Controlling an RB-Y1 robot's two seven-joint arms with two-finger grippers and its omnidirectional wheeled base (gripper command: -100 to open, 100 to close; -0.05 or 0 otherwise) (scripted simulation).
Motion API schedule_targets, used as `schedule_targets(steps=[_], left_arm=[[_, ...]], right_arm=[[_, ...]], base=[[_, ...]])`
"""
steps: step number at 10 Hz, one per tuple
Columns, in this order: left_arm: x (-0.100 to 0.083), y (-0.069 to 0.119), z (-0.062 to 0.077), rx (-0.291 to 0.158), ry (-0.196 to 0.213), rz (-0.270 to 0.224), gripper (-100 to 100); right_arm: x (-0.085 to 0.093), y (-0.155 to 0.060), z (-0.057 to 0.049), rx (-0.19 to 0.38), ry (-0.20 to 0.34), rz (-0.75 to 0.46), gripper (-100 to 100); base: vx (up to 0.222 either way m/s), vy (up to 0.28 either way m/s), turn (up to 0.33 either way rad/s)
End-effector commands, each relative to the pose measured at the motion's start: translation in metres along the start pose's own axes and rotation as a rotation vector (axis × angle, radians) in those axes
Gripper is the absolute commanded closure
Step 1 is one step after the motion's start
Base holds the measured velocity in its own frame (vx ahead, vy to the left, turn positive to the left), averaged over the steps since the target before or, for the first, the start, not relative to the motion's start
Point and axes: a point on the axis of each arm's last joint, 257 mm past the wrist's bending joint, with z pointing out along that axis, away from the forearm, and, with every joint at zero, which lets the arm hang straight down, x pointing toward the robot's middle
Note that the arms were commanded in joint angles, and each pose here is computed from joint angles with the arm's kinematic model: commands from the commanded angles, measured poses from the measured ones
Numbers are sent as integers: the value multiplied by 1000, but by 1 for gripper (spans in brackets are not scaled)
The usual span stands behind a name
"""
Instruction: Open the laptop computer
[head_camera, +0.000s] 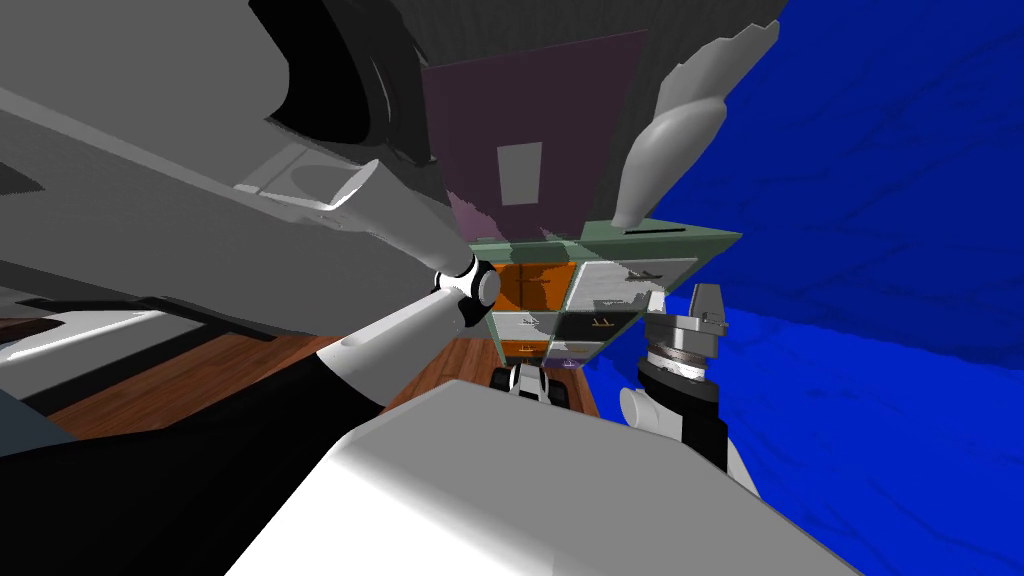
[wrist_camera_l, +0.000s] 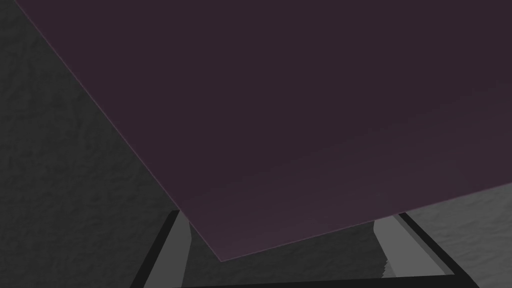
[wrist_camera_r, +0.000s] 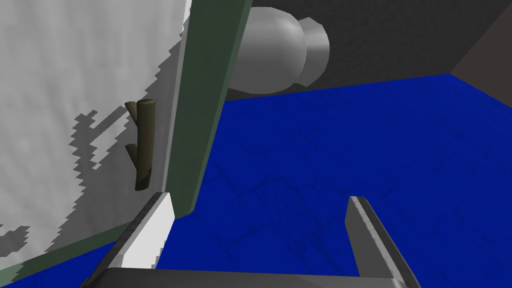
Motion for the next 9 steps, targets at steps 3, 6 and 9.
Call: schedule_targets(steps=[3,6,9], left_arm=[[-4,-2,-1,-13,4,-6,100],[1,0,12,-61,28,-2,100],[1,-3,23,-106,47,-15,100]], right_arm=[[0,0,0,0,0,0,0],[0,0,0,0,0,0,0],[0,0,0,0,0,0,0]], base=[[-17,-10,3],[4,12,3],[11,12,4]])
